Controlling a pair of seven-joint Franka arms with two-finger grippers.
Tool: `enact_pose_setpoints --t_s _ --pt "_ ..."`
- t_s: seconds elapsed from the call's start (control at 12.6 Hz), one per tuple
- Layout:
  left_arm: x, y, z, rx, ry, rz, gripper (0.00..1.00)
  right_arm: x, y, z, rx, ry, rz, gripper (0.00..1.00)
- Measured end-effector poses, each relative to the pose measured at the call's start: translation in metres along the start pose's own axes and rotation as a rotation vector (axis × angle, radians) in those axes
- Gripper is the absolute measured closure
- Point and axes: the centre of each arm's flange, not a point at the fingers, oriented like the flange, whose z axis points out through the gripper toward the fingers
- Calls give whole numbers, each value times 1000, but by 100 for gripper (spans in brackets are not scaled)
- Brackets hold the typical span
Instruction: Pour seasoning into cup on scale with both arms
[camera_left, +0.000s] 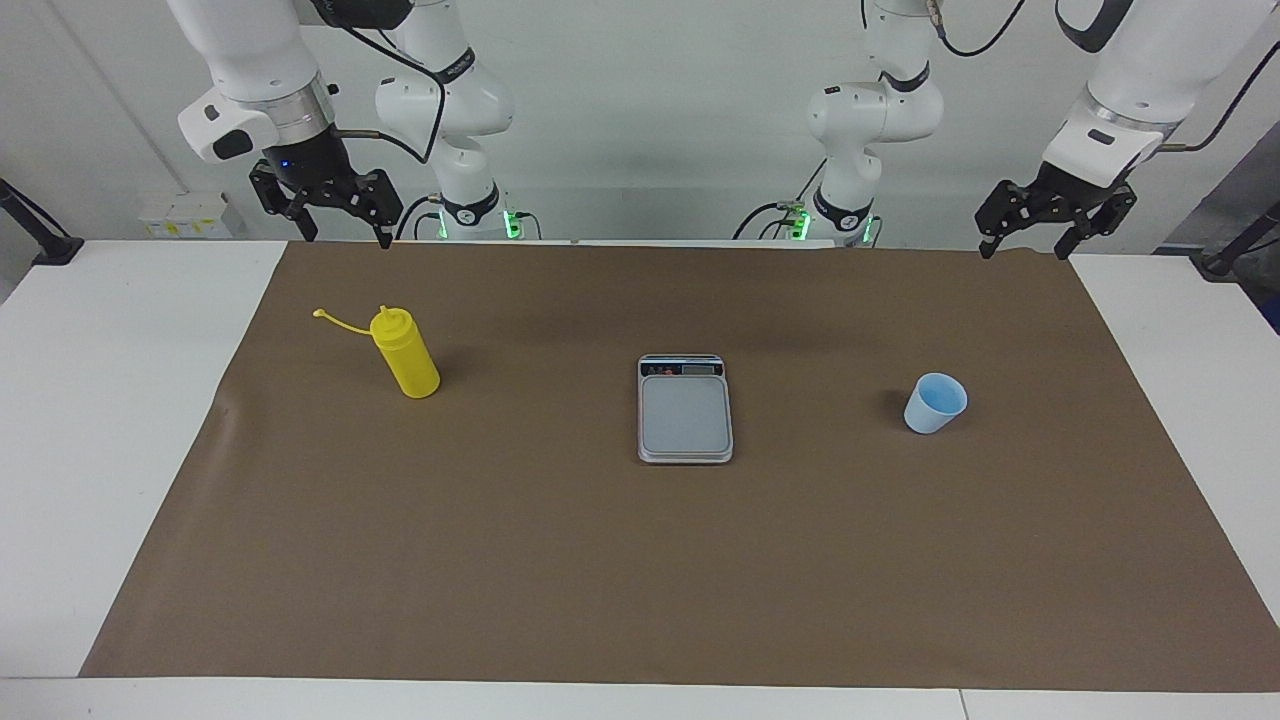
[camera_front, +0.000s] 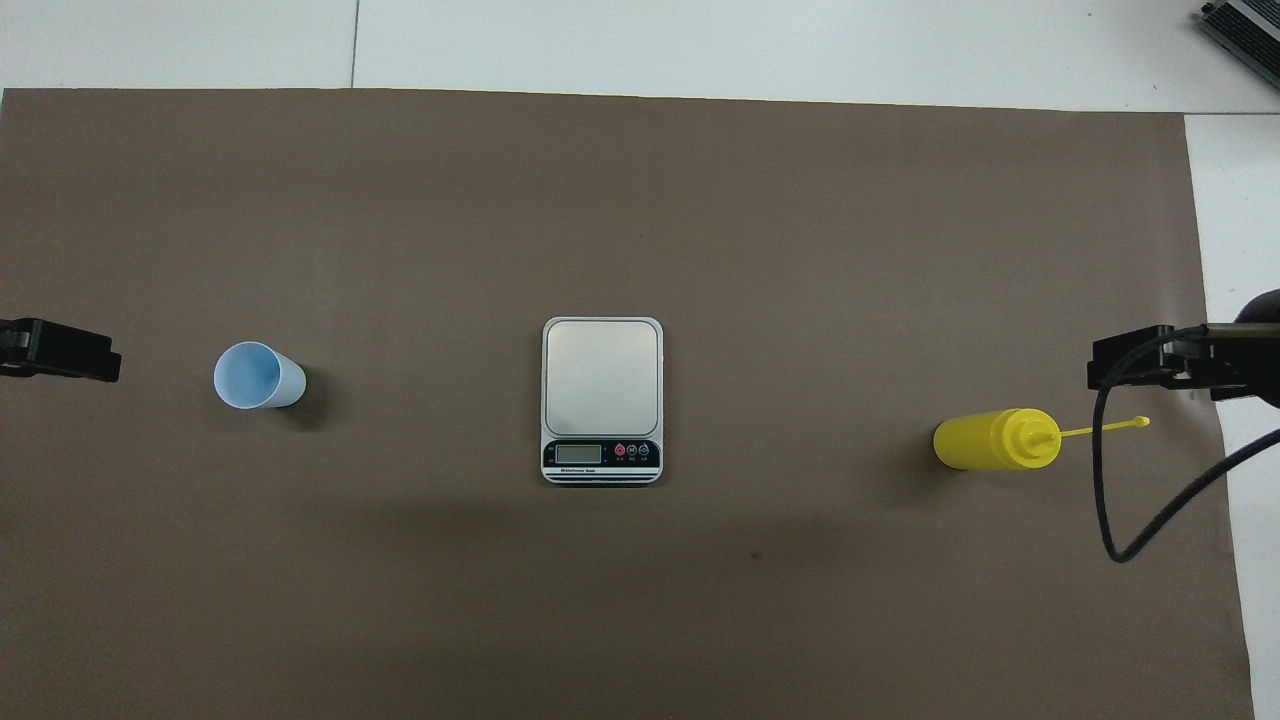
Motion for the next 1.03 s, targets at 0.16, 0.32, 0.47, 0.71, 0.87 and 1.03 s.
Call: enact_pose_setpoints --t_s 0.16,0.32,0.47,0.71,0.87,1.03 --pt "0 0 0 0 0 1 0 0 0 0 0 0 0 0" --pt "0 0 0 0 0 1 0 0 0 0 0 1 0 0" --pt "0 0 0 0 0 1 0 0 0 0 0 1 0 0" --pt "0 -4 0 -1 1 -7 0 0 0 -1 0 1 0 0" --pt "0 -5 0 -1 2 -8 0 0 0 -1 0 1 0 0" --pt "0 -5 0 -1 4 -8 0 0 0 -1 0 1 0 0"
